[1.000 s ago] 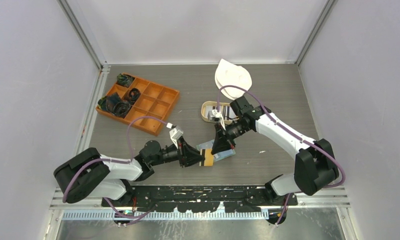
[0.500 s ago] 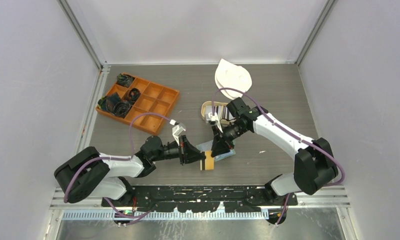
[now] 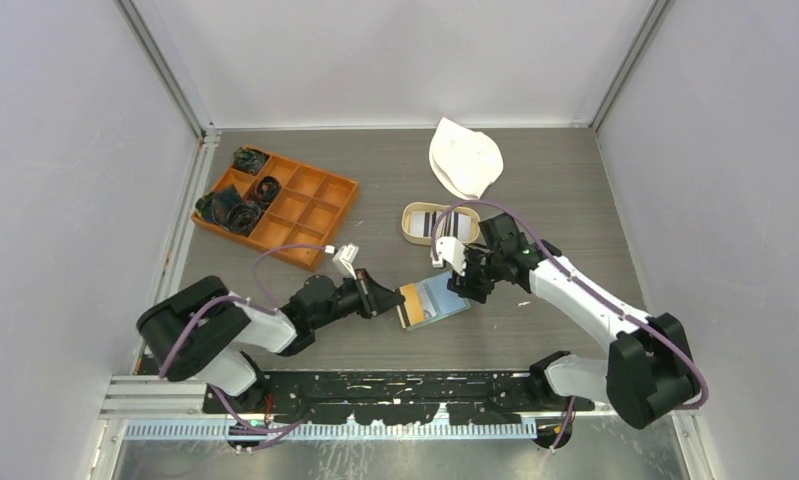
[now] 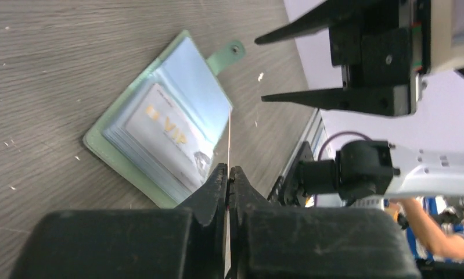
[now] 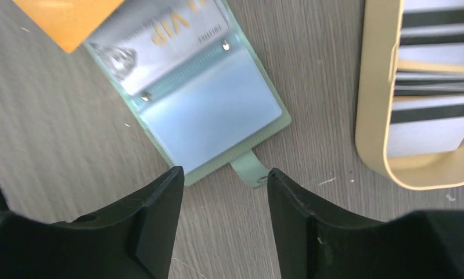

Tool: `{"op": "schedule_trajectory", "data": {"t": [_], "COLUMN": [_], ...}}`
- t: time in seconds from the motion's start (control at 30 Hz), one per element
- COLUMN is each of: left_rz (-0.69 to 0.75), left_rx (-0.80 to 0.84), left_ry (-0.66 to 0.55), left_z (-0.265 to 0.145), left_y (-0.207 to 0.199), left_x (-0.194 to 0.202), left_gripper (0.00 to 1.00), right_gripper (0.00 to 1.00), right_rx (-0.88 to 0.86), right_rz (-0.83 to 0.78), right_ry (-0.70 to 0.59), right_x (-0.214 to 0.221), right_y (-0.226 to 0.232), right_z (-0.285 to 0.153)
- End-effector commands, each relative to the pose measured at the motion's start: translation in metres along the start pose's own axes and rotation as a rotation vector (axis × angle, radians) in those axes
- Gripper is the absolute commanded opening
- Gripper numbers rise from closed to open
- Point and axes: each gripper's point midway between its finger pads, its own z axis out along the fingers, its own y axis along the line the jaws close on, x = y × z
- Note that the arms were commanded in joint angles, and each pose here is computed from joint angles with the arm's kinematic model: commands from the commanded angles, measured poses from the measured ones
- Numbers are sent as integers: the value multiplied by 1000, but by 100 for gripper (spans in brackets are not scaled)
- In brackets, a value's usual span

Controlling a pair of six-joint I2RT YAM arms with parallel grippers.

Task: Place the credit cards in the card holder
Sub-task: Insert the credit card into the card holder.

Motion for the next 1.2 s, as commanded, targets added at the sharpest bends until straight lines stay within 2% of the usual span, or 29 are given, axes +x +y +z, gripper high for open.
{"op": "schedule_trajectory", "data": {"t": [0.0, 0.2, 0.27, 0.37, 0.73, 1.17], "left_rz": [-100, -122, -133, -155, -189, -202], "left_rx": [40, -40, -78, -123, -110, -140], "left_ry": [-142, -173, -171, -193, -186, -198], "left_z": [26, 36, 37, 40, 43, 40], "left_y": [-15, 3, 9, 18, 18, 33], "left_x": [-35, -39, -39, -42, -35, -27], "left_gripper": [0, 0, 0, 0, 0, 0], "right_gripper": [57, 35, 32, 31, 28, 25], "right_rx": [138, 94, 77, 42, -61, -133], "right_rz": [-127, -127, -124, -136, -143, -133], "right_ry": [84, 178, 200, 228, 260, 234], "right_x": [14, 38, 43, 50, 54, 38], "right_y": [-39, -37, -35, -29, -8, 10], "right_z": [9, 21, 26, 33, 49, 56]}}
